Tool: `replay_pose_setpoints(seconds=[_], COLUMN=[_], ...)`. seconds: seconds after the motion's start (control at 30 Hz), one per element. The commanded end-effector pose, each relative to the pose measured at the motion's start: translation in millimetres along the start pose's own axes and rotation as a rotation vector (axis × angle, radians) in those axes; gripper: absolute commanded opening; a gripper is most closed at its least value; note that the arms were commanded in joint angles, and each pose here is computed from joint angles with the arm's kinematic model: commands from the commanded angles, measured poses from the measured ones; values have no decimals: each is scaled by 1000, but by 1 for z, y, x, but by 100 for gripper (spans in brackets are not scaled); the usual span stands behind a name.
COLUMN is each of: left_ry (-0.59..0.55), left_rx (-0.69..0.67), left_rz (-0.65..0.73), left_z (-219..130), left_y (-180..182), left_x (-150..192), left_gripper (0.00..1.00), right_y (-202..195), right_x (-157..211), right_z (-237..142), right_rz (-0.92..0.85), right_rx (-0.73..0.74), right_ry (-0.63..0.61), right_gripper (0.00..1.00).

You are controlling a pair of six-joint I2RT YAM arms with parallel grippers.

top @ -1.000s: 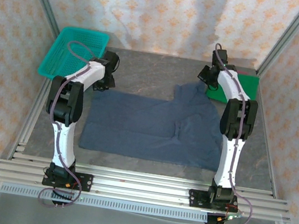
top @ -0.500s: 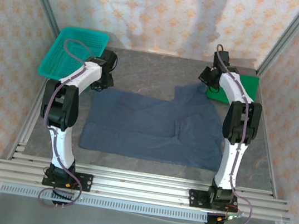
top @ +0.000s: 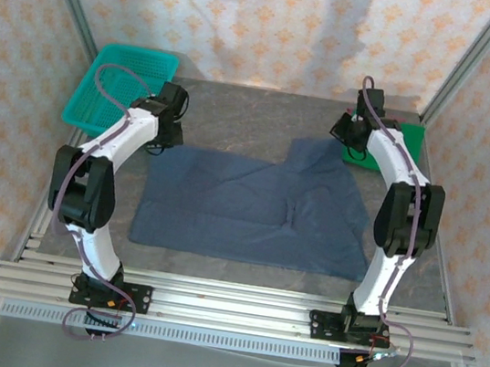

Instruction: Fold and stack the t-shirts

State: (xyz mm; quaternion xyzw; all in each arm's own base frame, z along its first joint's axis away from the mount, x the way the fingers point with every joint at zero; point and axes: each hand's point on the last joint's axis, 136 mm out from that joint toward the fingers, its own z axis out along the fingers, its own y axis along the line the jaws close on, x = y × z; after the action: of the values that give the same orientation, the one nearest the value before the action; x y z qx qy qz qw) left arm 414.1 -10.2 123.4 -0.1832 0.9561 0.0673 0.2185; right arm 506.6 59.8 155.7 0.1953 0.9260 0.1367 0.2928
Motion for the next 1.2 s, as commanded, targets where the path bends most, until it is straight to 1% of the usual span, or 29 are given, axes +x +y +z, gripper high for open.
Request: replay_pose_setpoints(seconds=[0.0, 0.27, 0.63, 1.0, 1.17], left_ry=[-43, -56, -61, -17, 9], left_rx=[-20, -18, -22, -83, -120], left_rz=[27, 40, 42, 23, 16], left_z=[-15, -25, -37, -36, -32], left_y=[11, 22, 33, 57, 68], left_x=[1, 20, 41, 77, 92], left_gripper=[0, 0, 0, 0, 0], right_y=[-5, -25, -60, -85, -98], right_x=[-5, 17, 67, 109, 138], right_z=[-28, -57, -99, -124, -131], right_rz=[2, 11, 46, 88, 130], right_rx=[8, 27, 76, 113, 121], right_ry=[-62, -64, -53, -29, 6], right_gripper=[0, 0, 0, 0, 0])
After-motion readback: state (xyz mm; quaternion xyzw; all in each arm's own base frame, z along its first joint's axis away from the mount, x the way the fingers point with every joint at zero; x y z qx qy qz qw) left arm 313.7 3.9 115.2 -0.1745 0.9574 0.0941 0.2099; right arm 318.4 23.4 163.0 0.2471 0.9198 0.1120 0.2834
